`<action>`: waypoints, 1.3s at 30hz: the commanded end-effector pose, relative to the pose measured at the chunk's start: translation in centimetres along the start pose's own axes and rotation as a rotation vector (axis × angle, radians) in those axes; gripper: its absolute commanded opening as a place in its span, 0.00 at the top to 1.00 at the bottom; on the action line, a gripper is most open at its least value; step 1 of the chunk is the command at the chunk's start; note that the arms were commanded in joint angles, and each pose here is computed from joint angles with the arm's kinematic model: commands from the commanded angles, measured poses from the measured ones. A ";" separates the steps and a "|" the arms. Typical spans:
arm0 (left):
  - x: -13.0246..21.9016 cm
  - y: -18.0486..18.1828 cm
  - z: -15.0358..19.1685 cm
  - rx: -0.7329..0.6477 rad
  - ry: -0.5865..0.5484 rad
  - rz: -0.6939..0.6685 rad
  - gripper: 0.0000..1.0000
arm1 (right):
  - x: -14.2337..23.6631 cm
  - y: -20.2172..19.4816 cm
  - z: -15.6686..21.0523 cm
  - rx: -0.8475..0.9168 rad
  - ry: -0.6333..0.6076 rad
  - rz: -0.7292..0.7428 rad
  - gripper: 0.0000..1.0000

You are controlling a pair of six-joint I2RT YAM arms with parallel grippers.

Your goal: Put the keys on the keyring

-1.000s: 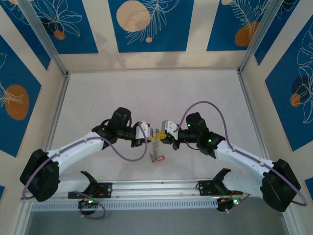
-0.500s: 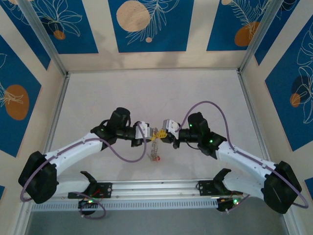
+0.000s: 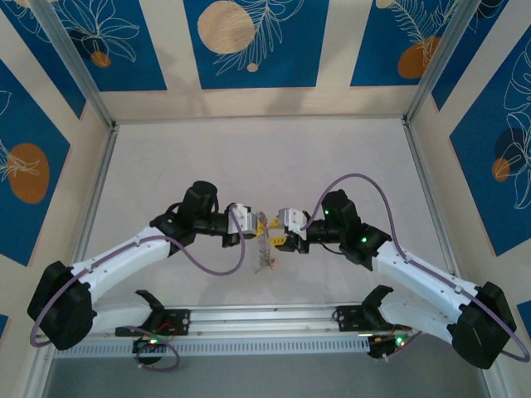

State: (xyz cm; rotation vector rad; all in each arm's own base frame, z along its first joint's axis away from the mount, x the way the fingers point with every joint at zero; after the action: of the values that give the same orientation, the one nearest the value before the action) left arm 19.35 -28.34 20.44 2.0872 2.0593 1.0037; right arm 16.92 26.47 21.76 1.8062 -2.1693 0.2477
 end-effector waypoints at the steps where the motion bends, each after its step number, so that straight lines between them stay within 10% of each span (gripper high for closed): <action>1: 0.7 0.0 -1.5 -0.043 -0.061 0.003 1.00 | -0.3 -0.3 -1.0 0.037 -0.005 0.002 0.62; 25: 1.1 0.4 -2.5 -0.085 -0.087 -0.008 1.00 | -2.1 -1.3 0.9 -0.087 0.012 -0.025 0.72; 36: 1.2 0.4 -1.7 -0.085 -0.032 -0.021 1.00 | -2.1 -1.1 0.9 -0.086 0.009 -0.035 1.00; 39: 1.2 0.2 -0.8 -0.073 0.024 -0.010 0.79 | -1.8 -1.2 0.7 -0.067 0.004 -0.013 1.00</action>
State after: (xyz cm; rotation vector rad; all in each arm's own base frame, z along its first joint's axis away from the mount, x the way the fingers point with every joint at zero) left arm 19.16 -27.68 20.20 2.0848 2.0507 1.0538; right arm 18.43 27.94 20.32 1.7831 -2.1137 0.1498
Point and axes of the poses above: each hand's point on the last joint's axis, 136 mm out from that joint toward the fingers, its own x axis back along the fingers, its own y axis along the line the jaws close on, z = x × y, the point moved 2 cm from there along x, back along the fingers, and after that the axes turned 15 degrees about -x, right-handed, at the moved point
